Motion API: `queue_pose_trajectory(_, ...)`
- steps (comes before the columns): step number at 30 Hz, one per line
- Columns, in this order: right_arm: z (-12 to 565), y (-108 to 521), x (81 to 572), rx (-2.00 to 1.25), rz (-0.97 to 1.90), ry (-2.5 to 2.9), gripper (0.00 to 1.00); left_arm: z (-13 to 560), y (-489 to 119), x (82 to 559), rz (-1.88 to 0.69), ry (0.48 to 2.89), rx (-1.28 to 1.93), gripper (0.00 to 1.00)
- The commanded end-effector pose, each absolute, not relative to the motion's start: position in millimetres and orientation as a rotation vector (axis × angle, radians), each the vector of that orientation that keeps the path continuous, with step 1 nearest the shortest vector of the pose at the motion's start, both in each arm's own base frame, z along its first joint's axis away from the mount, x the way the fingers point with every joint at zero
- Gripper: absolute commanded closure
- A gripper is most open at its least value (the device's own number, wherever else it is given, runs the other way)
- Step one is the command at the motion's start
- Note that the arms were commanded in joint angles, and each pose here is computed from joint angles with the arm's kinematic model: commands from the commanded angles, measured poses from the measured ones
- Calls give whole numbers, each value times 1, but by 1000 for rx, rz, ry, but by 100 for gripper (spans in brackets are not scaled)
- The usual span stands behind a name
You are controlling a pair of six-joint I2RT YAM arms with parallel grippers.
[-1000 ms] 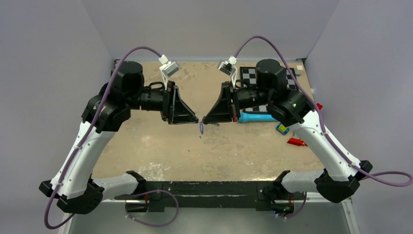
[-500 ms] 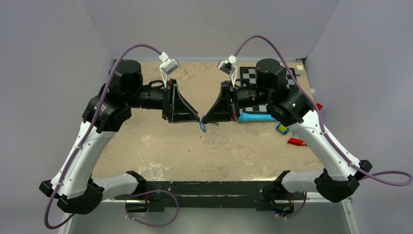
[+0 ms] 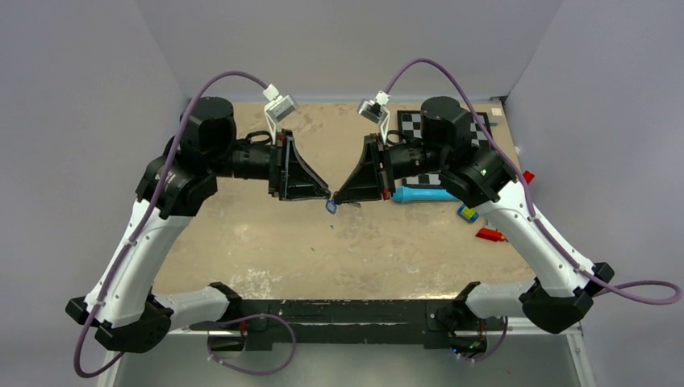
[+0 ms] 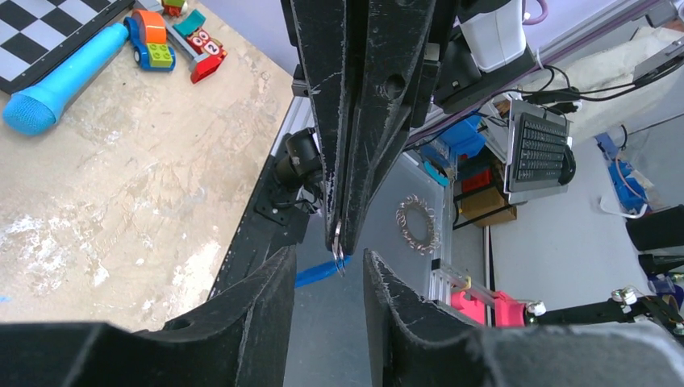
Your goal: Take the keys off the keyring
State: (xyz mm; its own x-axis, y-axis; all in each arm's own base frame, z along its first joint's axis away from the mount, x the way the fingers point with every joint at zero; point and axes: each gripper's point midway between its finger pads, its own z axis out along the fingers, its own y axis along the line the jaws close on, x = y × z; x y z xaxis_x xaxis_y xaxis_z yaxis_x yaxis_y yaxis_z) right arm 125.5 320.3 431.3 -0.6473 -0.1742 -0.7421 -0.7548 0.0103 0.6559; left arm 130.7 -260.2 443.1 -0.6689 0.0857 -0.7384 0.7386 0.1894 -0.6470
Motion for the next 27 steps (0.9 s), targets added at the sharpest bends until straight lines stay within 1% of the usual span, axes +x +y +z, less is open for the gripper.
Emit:
queue_pose_trajectory(1, 442, 320, 122, -976, 1689, 1783, 100, 452, -264, 134, -1522, 1863, 786, 60)
queue_pose_trajectory(3, 441, 320, 123, -975, 1686, 1786, 100, 452, -265, 135, -1529, 1862, 785, 62)
queue_pose_trajectory(6, 442, 320, 123, -977, 1685, 1784, 100, 451, -267, 136, -1532, 1866, 787, 68)
queue_pose_trajectory(14, 444, 320, 122, -982, 1680, 1772, 100, 447, -267, 134, -1543, 1880, 794, 91)
queue_pose_trajectory(16, 446, 320, 123, -980, 1674, 1764, 100, 446, -267, 134, -1543, 1886, 796, 91)
queue_pose_trajectory(22, 448, 320, 123, -979, 1674, 1752, 100, 444, -267, 129, -1571, 1897, 811, 81)
queue_pose_trajectory(27, 447, 321, 124, -980, 1675, 1753, 100, 442, -267, 128, -1582, 1905, 814, 80)
